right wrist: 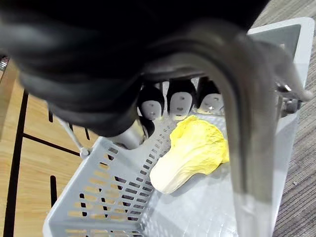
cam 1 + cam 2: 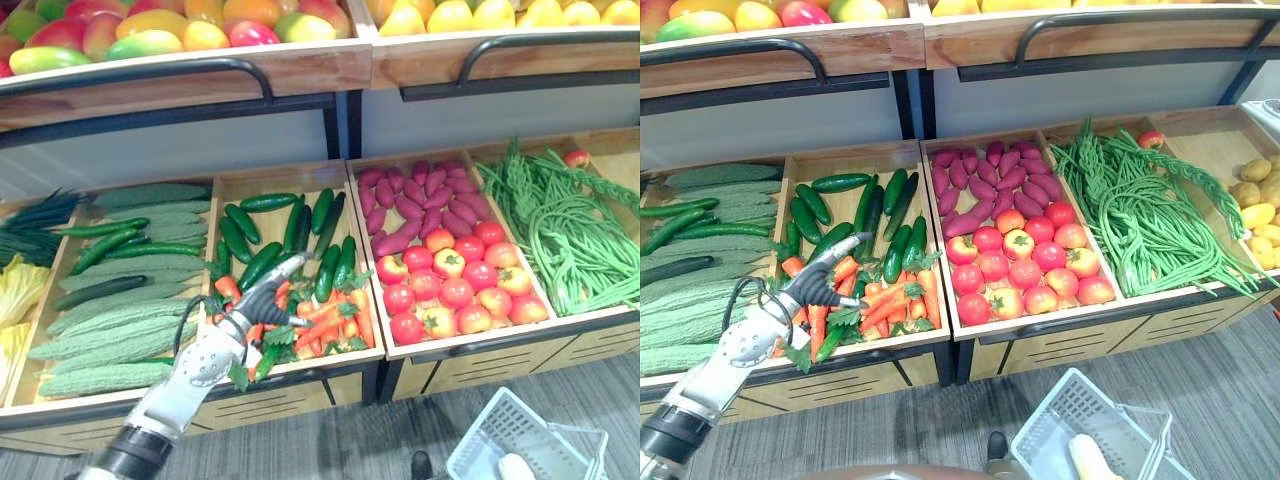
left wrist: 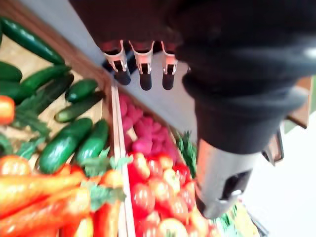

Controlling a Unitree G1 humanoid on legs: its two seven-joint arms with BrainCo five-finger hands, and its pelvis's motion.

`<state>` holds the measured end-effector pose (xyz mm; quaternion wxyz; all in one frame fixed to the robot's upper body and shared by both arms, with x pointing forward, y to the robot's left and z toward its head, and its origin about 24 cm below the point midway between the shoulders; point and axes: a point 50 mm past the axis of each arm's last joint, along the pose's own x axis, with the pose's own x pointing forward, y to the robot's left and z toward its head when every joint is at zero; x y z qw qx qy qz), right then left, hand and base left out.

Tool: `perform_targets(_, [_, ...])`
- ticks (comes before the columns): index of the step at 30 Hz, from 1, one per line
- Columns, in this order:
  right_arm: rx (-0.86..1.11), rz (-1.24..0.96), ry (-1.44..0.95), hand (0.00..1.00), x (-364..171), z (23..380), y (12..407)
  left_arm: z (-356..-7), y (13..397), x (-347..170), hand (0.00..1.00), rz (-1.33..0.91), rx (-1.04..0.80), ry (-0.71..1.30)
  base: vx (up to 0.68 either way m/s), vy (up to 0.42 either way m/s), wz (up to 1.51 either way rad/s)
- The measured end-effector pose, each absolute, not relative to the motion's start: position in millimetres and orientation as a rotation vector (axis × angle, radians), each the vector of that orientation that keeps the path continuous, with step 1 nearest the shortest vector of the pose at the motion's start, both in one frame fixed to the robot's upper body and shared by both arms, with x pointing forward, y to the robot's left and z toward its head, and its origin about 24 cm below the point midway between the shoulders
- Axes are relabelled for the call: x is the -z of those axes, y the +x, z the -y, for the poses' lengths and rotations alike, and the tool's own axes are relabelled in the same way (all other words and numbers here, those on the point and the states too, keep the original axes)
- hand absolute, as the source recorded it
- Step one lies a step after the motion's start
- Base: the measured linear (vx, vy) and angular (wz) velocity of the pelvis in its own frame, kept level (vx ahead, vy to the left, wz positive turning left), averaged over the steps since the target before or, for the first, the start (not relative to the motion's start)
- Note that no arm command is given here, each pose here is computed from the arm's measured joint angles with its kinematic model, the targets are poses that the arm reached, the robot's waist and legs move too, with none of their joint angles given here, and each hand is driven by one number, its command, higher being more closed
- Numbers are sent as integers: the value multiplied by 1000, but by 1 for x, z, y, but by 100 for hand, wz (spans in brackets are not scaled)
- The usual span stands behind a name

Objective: Pick vegetable in the basket

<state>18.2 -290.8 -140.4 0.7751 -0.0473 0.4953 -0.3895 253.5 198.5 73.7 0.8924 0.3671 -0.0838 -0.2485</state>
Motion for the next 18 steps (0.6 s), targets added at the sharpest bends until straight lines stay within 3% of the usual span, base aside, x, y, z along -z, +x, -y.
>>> perform_targets(2, [839, -1069, -126, 100, 138, 294, 17, -195, 252, -59, 0, 92, 641, 792, -82, -66, 0])
perform_targets(7, [832, -1055, -143, 100, 136, 296, 18, -193, 254, -44, 0, 14, 707, 814, -54, -44, 1])
perform_targets(18, [780, -1033, -160, 100, 136, 291, 29, -205, 277, -11, 0, -152, 631, 927, -55, -43, 2])
